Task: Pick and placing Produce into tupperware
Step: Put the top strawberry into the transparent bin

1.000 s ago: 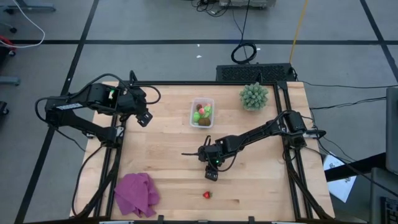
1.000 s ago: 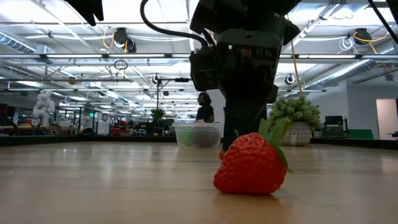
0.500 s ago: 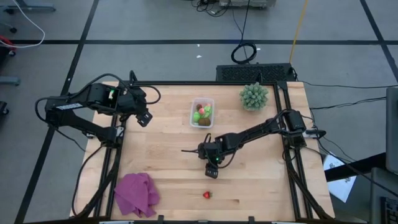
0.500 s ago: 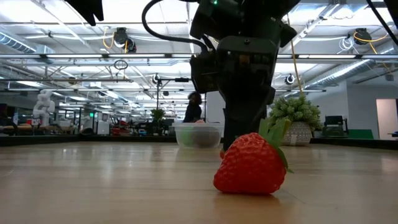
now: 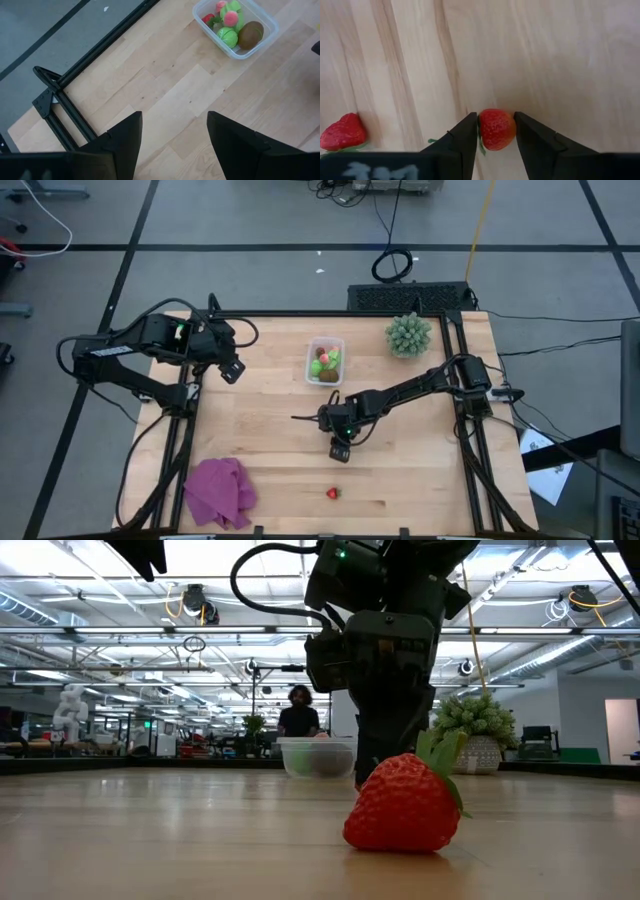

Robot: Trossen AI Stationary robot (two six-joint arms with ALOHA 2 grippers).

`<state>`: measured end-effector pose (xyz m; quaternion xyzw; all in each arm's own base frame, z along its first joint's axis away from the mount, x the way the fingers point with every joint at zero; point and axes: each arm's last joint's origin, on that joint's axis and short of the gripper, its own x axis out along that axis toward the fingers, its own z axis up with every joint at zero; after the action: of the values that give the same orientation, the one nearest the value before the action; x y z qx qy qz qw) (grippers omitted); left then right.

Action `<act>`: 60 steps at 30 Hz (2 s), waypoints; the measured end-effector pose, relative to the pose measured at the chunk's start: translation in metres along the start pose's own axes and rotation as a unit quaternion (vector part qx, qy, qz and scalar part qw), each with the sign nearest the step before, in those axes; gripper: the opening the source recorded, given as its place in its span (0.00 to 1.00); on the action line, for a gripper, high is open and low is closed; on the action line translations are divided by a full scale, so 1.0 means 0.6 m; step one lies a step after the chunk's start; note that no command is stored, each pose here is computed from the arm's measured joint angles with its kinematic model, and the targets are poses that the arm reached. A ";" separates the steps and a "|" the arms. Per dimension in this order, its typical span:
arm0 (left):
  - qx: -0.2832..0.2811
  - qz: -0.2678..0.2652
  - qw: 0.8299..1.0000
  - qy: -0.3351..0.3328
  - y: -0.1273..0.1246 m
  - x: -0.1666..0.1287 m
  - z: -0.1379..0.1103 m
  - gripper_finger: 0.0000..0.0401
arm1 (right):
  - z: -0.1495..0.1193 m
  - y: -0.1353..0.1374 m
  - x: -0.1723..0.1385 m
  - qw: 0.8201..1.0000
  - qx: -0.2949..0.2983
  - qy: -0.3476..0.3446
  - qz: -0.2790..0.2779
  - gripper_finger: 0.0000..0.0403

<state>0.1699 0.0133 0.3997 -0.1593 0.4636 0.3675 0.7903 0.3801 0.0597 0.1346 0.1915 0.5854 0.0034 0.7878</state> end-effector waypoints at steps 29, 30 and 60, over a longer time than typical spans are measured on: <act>0.001 0.000 1.000 0.000 0.000 0.000 0.000 0.57 | 0.014 -0.004 -0.059 0.999 -0.001 -0.049 0.006 0.25; 0.001 0.000 1.000 0.000 0.000 0.000 0.000 0.57 | 0.015 -0.003 -0.065 0.998 -0.003 -0.056 0.007 0.25; 0.004 0.002 1.000 -0.004 0.000 0.000 0.001 0.57 | 0.113 -0.210 -0.218 0.948 0.006 -0.306 -0.085 0.25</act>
<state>0.1701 0.0135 0.3999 -0.1540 0.4624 0.3678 0.7919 0.3741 -0.1075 0.2328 0.1372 0.3300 -0.1259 0.9254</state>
